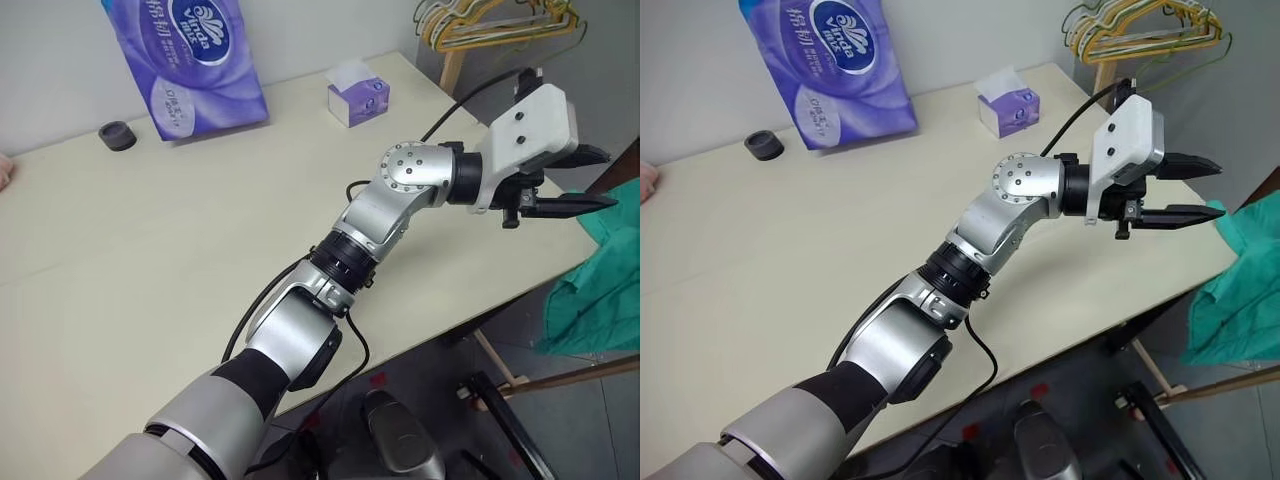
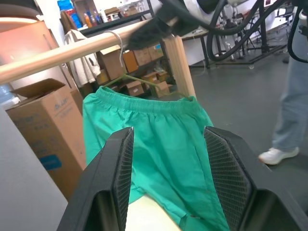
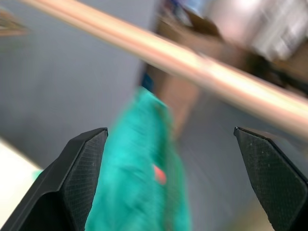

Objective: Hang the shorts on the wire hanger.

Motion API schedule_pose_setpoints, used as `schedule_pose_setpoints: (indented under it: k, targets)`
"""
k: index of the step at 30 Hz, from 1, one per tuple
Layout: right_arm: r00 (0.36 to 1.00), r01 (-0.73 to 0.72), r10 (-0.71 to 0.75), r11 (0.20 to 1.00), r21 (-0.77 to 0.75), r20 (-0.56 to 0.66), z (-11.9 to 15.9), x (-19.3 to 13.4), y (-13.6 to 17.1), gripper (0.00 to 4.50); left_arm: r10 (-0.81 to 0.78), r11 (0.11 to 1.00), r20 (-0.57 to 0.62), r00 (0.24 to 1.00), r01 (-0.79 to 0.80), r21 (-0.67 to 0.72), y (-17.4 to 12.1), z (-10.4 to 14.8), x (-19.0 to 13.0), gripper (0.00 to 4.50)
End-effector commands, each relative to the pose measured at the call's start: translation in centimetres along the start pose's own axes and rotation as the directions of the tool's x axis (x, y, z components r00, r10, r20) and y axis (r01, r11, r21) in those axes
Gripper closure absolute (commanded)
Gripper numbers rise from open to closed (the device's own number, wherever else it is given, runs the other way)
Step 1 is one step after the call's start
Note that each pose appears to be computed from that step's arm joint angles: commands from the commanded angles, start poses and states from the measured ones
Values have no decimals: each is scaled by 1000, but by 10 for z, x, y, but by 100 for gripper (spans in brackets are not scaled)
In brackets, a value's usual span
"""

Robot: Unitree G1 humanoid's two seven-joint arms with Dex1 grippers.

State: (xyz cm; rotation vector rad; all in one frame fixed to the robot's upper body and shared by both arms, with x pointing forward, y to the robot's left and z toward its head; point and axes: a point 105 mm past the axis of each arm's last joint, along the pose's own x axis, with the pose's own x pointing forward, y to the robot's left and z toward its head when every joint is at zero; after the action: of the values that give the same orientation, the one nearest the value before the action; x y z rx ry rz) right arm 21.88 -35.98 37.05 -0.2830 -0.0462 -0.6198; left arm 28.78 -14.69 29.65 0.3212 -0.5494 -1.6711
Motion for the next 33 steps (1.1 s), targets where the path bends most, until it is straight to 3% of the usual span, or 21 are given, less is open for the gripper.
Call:
schedule_pose_setpoints:
  k: [1,4,6,9,11,14,18,20,24,29,33]
  targets:
    - [981,-160,167,984,-72,94,5,-7,41,2,-60,998,48,997,59,9,-16,11,11,206]
    - [936,-330,333,943,-43,114,-7,-10,80,2,-11,1000,-26,1000,11,4,-10,-7,-13,206]
    - [870,-474,475,880,-38,134,-18,-18,117,2,74,997,-124,989,-76,-4,-2,-29,-44,206]
    - [755,-628,630,775,-76,182,-29,-32,163,2,252,966,-285,925,-258,17,10,-61,-97,206]
    - [727,-653,658,751,-97,194,-37,-33,175,2,335,936,-346,876,-350,19,14,-73,-119,206]
    - [605,-754,768,637,-159,211,-55,-44,212,2,567,783,-479,671,-619,59,24,-101,-183,206]
    - [538,-814,805,573,-97,249,-71,-45,246,2,787,449,-542,295,-877,174,28,-118,-260,206]
    - [501,-836,827,539,-104,255,-79,-48,266,2,826,297,-548,131,-928,226,19,-122,-295,206]
    - [449,-876,855,478,-61,260,-94,-51,299,2,862,64,-494,-117,-941,333,0,-119,-344,206]
    - [435,-891,867,453,-19,241,-117,-51,322,2,856,-89,-439,-273,-914,396,-19,-116,-376,206]
    - [456,-887,870,460,23,186,-151,-55,338,2,836,-129,-460,-299,-922,365,-36,-128,-381,206]
